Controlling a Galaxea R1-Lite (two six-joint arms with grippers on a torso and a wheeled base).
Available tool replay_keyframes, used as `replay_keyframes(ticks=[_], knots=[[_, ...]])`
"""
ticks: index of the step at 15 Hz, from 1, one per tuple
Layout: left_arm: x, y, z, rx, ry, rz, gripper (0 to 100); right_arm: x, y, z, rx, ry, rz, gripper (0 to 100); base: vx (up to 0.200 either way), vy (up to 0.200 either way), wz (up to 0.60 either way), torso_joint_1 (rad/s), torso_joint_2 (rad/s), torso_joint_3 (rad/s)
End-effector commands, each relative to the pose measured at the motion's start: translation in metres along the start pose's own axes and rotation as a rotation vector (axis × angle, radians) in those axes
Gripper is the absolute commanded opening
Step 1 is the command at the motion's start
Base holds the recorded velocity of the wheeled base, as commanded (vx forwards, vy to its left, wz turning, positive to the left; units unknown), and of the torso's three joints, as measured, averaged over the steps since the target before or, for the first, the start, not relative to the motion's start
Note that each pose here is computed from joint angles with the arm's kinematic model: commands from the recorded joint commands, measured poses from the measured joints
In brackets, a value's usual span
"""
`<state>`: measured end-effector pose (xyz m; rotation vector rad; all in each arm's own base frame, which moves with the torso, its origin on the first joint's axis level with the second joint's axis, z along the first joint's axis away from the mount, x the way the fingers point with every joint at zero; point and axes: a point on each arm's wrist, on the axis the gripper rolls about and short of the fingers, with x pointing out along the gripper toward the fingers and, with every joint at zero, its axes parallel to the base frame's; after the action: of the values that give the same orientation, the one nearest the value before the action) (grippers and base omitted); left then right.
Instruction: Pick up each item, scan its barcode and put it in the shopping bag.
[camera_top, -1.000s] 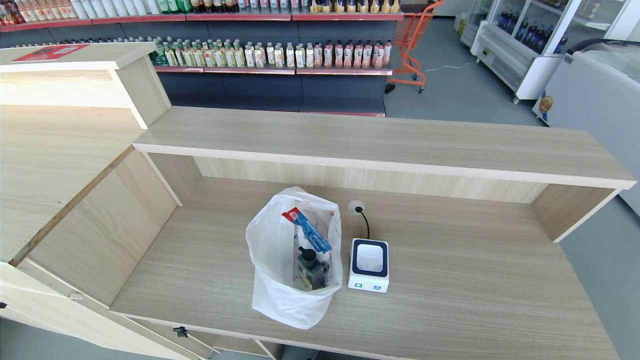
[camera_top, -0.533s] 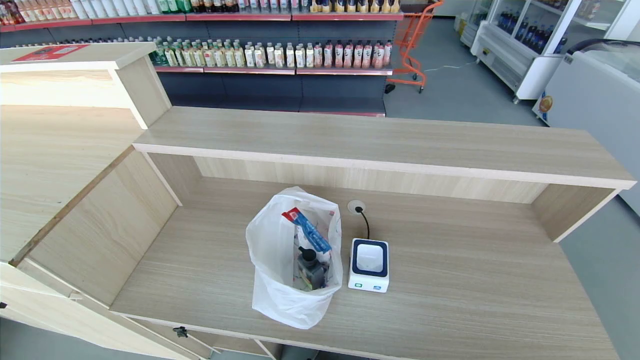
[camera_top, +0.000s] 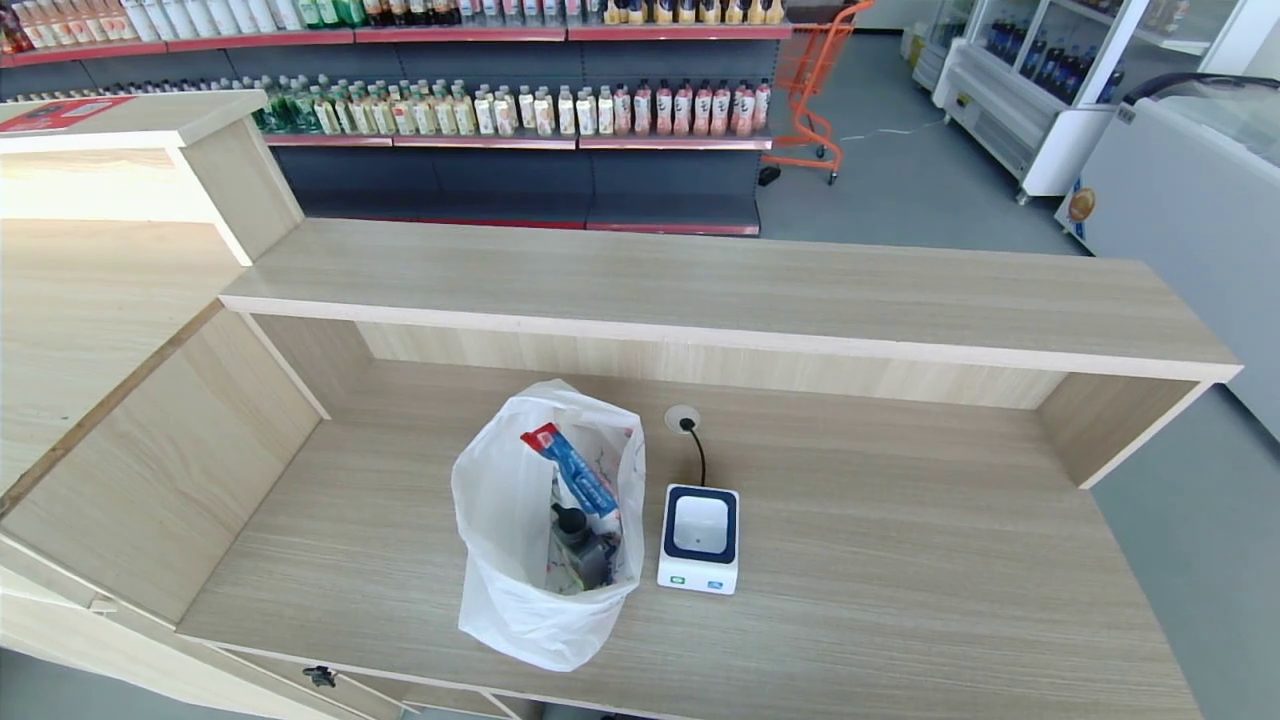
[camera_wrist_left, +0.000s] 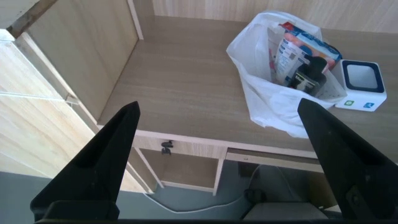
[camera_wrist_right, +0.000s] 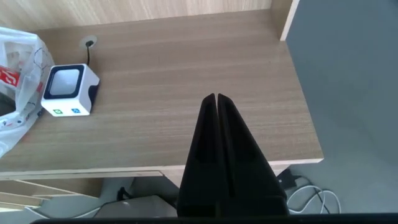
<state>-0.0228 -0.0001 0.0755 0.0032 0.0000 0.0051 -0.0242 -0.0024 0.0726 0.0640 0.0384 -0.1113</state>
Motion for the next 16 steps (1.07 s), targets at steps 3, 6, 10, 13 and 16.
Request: replay_keyframes(ticks=[3,6,10,13,16], knots=[[0.0,0.0,-0.0001,0.0,0.0,0.001,100,0.0003,0.0,0.0001,-0.001,0.004,-0.001,0,0.0,0.0,0.0,0.0,0.0,0.0],[0.0,0.0,-0.0001,0.0,0.0,0.001,100,0.0003,0.0,0.0001,-0.001,0.004,-0.001,0,0.0,0.0,0.0,0.0,0.0,0.0],[0.0,0.0001,-0.0001,0.0,0.0,-0.001,100,0.0003,0.0,0.0001,-0.001,0.004,-0.001,0,0.0,0.0,0.0,0.0,0.0,0.0],[0.0,0.0001,-0.0001,0.0,0.0,-0.001,100,0.0003,0.0,0.0001,-0.001,0.004,-0.001,0,0.0,0.0,0.0,0.0,0.0,0.0],[0.0,0.0001,-0.0001,0.0,0.0,-0.001,100,0.0003,0.0,0.0001,-0.001,0.004,-0.001,0,0.0,0.0,0.0,0.0,0.0,0.0]])
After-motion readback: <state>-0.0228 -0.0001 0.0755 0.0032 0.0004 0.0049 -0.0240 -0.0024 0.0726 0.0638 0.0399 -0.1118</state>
